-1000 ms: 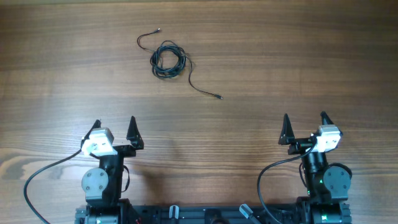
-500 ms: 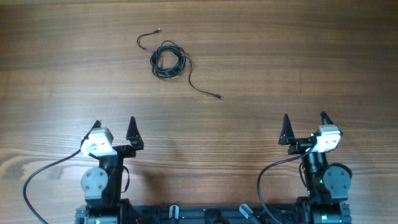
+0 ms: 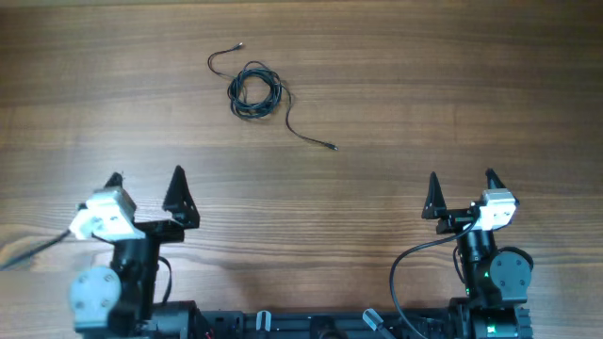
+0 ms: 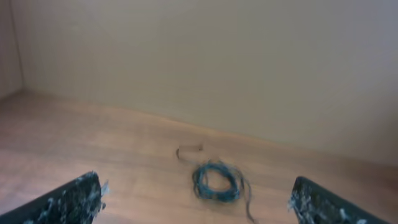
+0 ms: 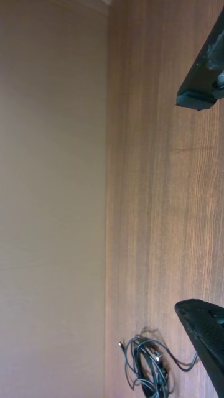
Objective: Untangle cables
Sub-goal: 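Move the left gripper forward over the coiled black cable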
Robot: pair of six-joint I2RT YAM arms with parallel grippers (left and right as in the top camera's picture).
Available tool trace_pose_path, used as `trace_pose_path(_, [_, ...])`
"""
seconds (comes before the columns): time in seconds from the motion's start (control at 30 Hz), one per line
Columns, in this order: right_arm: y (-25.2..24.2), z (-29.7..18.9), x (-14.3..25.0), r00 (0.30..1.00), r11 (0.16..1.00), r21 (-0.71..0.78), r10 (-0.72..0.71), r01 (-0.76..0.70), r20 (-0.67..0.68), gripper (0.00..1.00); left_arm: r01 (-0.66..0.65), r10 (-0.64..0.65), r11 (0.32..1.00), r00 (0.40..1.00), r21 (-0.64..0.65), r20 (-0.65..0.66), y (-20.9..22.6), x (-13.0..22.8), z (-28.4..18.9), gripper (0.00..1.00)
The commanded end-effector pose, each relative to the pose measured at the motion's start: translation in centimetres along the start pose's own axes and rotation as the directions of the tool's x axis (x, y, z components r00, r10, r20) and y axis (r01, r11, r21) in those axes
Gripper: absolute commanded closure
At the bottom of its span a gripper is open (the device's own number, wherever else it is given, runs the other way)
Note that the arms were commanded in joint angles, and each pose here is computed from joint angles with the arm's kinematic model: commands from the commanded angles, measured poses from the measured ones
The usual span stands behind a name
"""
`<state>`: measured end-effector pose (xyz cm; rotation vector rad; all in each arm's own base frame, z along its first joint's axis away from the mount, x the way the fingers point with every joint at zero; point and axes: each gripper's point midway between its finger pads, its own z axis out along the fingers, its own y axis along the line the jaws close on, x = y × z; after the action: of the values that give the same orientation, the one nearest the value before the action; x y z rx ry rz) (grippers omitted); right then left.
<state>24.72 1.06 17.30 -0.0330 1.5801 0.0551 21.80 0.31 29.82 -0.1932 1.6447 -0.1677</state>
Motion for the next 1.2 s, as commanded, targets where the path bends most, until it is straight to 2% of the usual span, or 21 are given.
trace_pose_path(0.0, [-0.1, 0.0, -0.2, 1.000, 1.000, 0.010, 0.012, -0.012, 0.010, 0.00, 0.021, -0.012, 0.995, 0.995, 0.093, -0.096, -2.6, -3.0, 0.6, 0.00])
trace_pose_path(0.1, [-0.1, 0.0, -0.2, 1.000, 1.000, 0.010, 0.012, -0.012, 0.010, 0.00, 0.051, -0.016, 0.986, 0.977, 0.156, -0.213, -4.4, -4.0, 1.6, 0.00])
trace_pose_path(0.13, [-0.1, 0.0, -0.2, 1.000, 1.000, 0.010, 0.012, -0.012, 0.010, 0.00, 0.078, -0.017, 0.978, 0.956, 0.195, -0.293, -5.5, -4.3, 2.5, 0.00])
trace_pose_path(0.27, [-0.1, 0.0, -0.2, 1.000, 1.000, 0.010, 0.012, -0.012, 0.010, 0.00, 0.151, -0.033, 0.964, 0.887, 0.221, -0.460, -6.8, -3.7, 4.3, 0.00])
trace_pose_path(0.4, [-0.1, 0.0, -0.2, 1.000, 1.000, 0.010, 0.012, -0.012, 0.010, 0.00, 0.209, -0.066, 0.966, 0.774, 0.156, -0.629, -6.5, -1.6, 6.6, 0.00])
trace_pose_path(0.57, [-0.1, 0.0, -0.2, 1.000, 1.000, 0.010, 0.012, -0.012, 0.010, 0.00, 0.284, -0.102, 0.953, 0.629, 0.105, -0.771, -6.5, 2.3, 8.4, 0.00])
trace_pose_path(0.67, [-0.1, 0.0, -0.2, 1.000, 1.000, 0.010, 0.012, -0.012, 0.010, 0.00, 0.320, -0.114, 0.943, 0.567, 0.090, -0.816, -6.6, 4.0, 9.4, 0.00])
trace_pose_path(0.8, [-0.1, 0.0, -0.2, 1.000, 1.000, 0.010, 0.012, -0.012, 0.010, 0.00, 0.338, -0.125, 0.939, 0.515, 0.066, -0.848, -6.4, 5.6, 10.4, 0.00])
trace_pose_path(1.17, [-0.1, 0.0, -0.2, 1.000, 1.000, 0.010, 0.012, -0.012, 0.010, 0.00, 0.361, -0.174, 0.933, 0.446, -0.001, -0.878, -6.0, 7.8, 11.8, 0.00])
